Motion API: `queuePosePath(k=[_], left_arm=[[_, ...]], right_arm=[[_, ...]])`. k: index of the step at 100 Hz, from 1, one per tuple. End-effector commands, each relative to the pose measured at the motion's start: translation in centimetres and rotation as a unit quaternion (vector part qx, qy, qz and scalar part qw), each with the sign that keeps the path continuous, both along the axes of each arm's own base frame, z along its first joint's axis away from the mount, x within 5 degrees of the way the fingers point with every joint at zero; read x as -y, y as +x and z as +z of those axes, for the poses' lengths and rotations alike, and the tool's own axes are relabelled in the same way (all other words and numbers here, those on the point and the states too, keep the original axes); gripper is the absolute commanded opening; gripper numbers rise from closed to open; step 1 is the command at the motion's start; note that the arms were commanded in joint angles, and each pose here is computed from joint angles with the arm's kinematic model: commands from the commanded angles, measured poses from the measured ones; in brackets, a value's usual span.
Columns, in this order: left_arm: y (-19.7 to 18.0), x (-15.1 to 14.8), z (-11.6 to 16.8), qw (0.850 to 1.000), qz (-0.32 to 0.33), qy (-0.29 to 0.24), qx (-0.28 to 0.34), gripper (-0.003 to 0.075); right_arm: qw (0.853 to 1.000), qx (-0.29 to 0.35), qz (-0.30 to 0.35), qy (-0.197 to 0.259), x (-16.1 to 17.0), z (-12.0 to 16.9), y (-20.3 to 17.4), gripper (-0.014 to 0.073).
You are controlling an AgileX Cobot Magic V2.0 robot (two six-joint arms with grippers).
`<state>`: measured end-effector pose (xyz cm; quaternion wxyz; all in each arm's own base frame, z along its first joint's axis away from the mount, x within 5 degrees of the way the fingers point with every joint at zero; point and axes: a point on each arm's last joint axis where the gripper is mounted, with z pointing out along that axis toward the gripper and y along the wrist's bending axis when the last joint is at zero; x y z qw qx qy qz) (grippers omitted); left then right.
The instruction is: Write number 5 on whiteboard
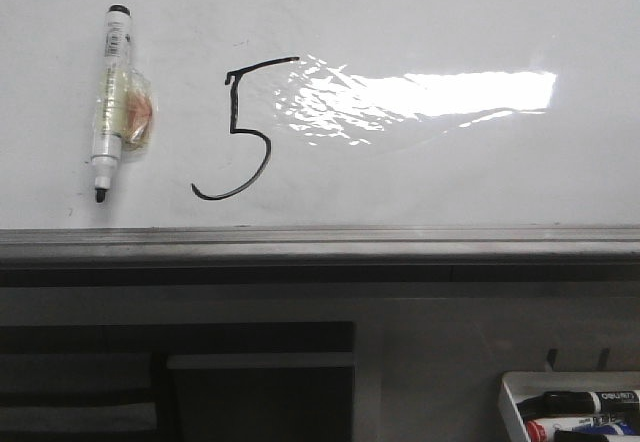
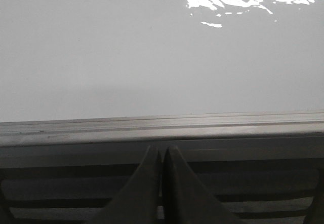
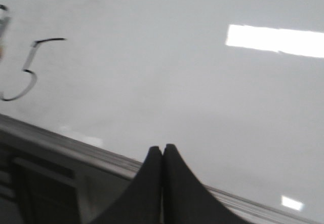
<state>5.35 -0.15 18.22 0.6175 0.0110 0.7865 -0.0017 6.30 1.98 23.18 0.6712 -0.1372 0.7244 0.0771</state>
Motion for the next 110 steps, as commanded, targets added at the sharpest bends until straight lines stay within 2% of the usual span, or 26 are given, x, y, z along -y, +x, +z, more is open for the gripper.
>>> queuePosePath(k=[1,16,35,45,54,110], left_arm=[[0.0,0.0,0.2,0.999,0.003,-0.002,0.04,-0.002],[0.0,0.0,0.2,0.999,0.003,-0.002,0.04,-0.002],[0.0,0.0,0.2,0.999,0.003,-0.002,0.04,-0.002],[0.0,0.0,0.2,0.999,0.003,-0.002,0.04,-0.002],[0.0,0.0,0.2,0.999,0.003,-0.002,0.041,-0.002],[0.0,0.0,0.2,0.999,0.003,-0.003,0.041,-0.002]], right_arm=[[0.998,0.038,-0.056,0.002,0.7,0.8,0.3,-0.0061],[0.991,0.002,-0.137,-0.007,1.8,-1.9,0.6,-0.0061],[0.986,-0.007,-0.165,-0.012,2.2,-4.5,-0.3,-0.0061],[0.983,-0.042,-0.174,-0.027,2.3,-5.3,-0.9,-0.0061],[0.982,-0.068,-0.176,-0.032,2.3,-5.8,-1.0,-0.0061],[0.982,-0.068,-0.176,-0.032,2.3,-5.8,-1.0,-0.0061]])
